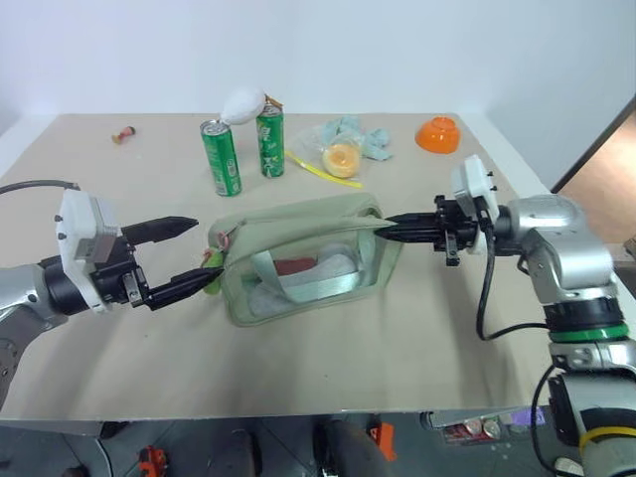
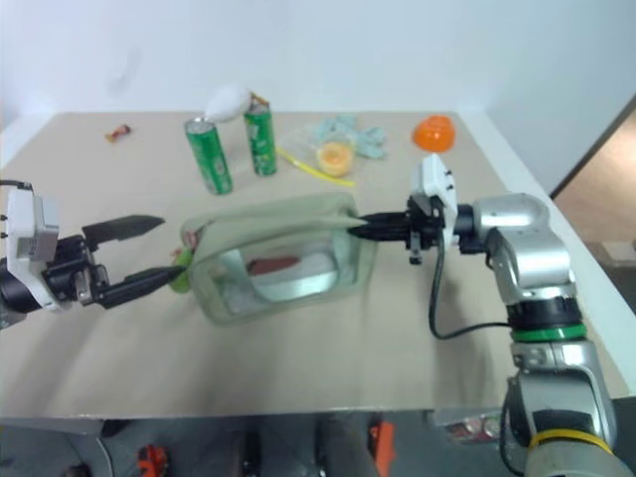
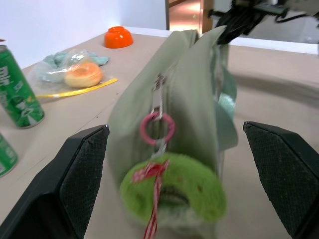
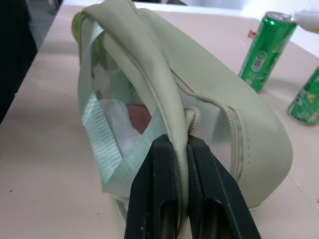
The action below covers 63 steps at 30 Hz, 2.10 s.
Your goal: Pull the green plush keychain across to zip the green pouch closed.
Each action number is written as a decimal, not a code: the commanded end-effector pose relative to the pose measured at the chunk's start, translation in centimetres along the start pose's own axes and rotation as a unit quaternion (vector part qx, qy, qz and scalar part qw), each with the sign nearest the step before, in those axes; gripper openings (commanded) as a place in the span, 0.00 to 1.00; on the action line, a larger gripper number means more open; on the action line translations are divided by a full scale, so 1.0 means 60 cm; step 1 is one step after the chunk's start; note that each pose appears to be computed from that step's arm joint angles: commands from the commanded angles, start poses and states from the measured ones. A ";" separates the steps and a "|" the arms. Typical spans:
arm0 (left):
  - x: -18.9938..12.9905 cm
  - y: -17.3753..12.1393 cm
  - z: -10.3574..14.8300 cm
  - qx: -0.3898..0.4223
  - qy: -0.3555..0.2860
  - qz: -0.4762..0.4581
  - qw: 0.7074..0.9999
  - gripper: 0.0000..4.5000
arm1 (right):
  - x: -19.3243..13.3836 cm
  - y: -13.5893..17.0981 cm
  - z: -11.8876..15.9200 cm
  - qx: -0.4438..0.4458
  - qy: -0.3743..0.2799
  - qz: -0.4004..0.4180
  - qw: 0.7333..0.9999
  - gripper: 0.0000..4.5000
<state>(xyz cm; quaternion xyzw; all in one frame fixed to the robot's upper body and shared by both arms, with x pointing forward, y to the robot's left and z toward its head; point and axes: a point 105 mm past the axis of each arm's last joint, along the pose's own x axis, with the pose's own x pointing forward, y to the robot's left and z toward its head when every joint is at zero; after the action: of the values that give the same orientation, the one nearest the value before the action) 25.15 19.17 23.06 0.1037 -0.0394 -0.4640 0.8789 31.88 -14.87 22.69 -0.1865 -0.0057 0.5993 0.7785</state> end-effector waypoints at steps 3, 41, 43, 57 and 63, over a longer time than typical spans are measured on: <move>-0.008 0.016 -0.008 0.014 -0.001 0.025 1.000 1.00 | 0.001 0.023 0.027 0.035 -0.009 -0.051 0.998 0.02; 0.022 0.056 -0.078 0.024 0.009 0.081 0.996 0.60 | 0.033 0.045 -0.009 0.005 -0.028 -0.118 0.993 0.00; 0.018 0.060 -0.076 0.025 0.006 0.088 0.996 0.44 | 0.032 0.046 -0.010 0.004 -0.026 -0.118 0.993 0.00; 0.023 0.077 -0.020 0.078 -0.036 0.110 0.990 0.00 | 0.032 0.041 -0.007 -0.003 -0.026 -0.118 0.993 0.00; 0.055 0.058 0.052 0.118 -0.072 0.053 0.989 0.00 | 0.031 0.040 -0.007 -0.007 -0.024 -0.118 0.993 0.00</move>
<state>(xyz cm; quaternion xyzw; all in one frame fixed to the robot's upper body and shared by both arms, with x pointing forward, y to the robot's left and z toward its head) 30.14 18.91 25.18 0.1578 -0.1390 -0.3958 0.8939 30.30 -12.79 20.66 -0.1665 -0.0427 0.5058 0.8453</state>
